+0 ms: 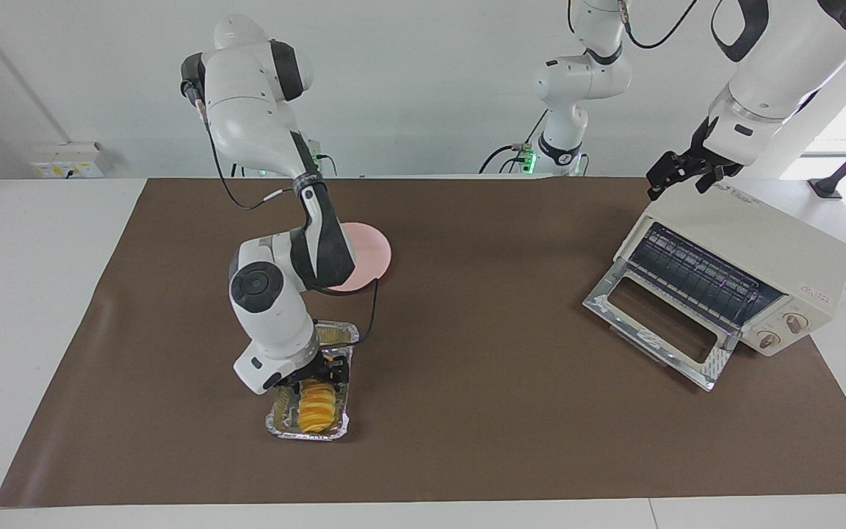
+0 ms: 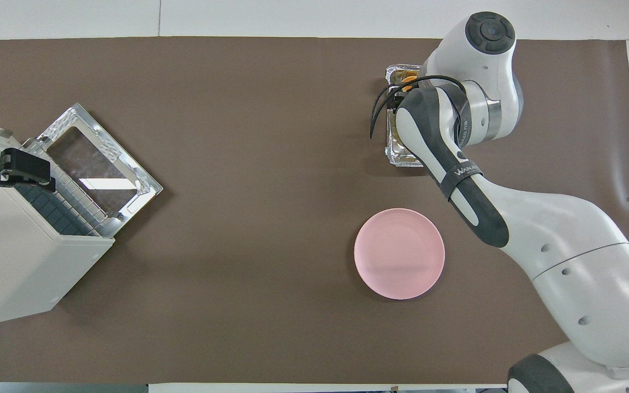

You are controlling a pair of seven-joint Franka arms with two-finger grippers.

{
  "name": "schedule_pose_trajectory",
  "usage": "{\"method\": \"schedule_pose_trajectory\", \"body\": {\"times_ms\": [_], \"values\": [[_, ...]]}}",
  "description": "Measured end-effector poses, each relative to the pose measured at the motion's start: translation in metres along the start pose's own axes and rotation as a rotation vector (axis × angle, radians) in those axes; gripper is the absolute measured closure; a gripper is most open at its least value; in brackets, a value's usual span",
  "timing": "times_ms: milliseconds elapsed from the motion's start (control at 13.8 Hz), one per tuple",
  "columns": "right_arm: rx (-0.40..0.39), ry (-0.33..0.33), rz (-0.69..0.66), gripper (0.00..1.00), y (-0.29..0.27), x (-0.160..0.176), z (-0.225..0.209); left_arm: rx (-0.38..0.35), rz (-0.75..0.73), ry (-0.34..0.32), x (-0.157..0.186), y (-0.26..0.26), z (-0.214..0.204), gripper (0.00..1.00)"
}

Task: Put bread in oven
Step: 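Lower the bread roll into the foil tray and open the right gripper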

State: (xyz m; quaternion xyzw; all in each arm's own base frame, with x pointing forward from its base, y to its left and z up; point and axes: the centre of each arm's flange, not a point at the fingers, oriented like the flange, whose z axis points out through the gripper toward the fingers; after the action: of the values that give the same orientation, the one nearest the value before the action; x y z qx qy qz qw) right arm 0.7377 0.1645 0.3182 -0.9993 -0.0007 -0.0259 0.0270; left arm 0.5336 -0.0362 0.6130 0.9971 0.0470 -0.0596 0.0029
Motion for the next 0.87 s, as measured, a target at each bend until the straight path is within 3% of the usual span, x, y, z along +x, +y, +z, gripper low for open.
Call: {"method": "schedule_pose_trajectory", "body": {"times_ms": [145,870], "values": [[-0.001,-0.002,0.002,0.01,0.002,0.0,-0.001,0.0,0.0,0.0,0.0,0.0,0.0,0.0],[-0.002,-0.015,0.043,0.0,0.045,0.001,-0.052,0.0,0.0,0.0,0.0,0.0,0.0,0.0]]}}
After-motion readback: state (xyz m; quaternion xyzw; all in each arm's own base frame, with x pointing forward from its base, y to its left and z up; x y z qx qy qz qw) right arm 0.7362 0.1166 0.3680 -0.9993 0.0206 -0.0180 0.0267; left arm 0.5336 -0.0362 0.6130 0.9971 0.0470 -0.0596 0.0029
